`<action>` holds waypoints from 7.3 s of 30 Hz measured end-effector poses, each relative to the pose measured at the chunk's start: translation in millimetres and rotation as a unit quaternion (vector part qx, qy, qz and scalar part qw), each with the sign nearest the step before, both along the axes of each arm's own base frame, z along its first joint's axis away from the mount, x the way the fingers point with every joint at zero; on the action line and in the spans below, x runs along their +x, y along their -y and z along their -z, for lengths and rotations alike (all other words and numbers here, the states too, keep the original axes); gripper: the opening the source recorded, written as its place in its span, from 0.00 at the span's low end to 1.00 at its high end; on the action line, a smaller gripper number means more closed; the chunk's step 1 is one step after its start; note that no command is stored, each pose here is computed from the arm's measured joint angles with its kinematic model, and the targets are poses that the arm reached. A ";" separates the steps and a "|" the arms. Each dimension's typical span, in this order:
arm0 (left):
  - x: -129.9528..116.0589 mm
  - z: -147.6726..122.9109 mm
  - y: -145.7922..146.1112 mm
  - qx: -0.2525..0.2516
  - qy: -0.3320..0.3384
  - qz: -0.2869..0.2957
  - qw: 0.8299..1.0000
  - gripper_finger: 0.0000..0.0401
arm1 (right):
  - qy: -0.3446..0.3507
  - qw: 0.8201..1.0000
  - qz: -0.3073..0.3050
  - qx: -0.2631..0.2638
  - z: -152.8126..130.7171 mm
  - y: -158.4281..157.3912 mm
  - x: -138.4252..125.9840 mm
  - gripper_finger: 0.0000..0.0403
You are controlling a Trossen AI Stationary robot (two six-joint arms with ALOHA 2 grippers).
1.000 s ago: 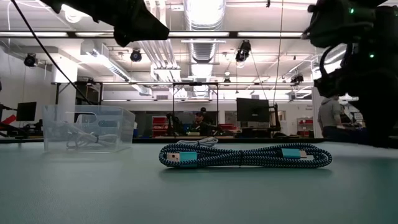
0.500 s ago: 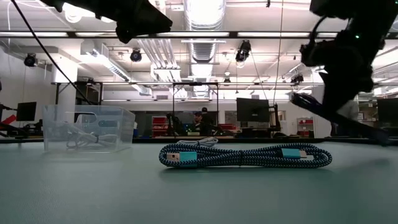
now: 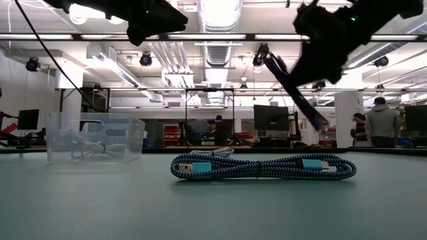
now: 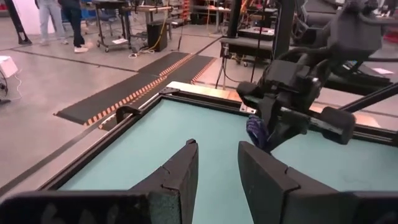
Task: Pick and place USB-C Cables
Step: Put the violet charger cable into the transparent bin
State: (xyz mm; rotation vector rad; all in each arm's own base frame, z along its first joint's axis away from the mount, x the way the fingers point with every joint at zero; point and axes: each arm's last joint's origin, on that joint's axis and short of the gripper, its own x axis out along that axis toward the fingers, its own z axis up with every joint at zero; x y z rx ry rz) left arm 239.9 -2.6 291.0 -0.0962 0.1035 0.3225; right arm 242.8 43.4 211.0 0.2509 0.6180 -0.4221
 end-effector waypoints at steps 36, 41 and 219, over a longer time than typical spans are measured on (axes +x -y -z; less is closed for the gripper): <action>63.0 40.8 15.4 -0.008 0.075 0.148 0.986 0.25 | 0.216 0.954 -0.139 -0.154 -12.9 -1.6 58.4 0.07; 67.8 43.3 17.1 -0.009 0.098 0.169 0.981 0.25 | 0.234 0.948 -0.146 -0.156 -16.7 2.1 59.7 0.07; 20.4 -13.5 -21.0 0.097 -0.638 0.120 0.754 0.04 | 0.009 0.968 -0.159 -0.196 -43.2 25.9 -43.5 0.44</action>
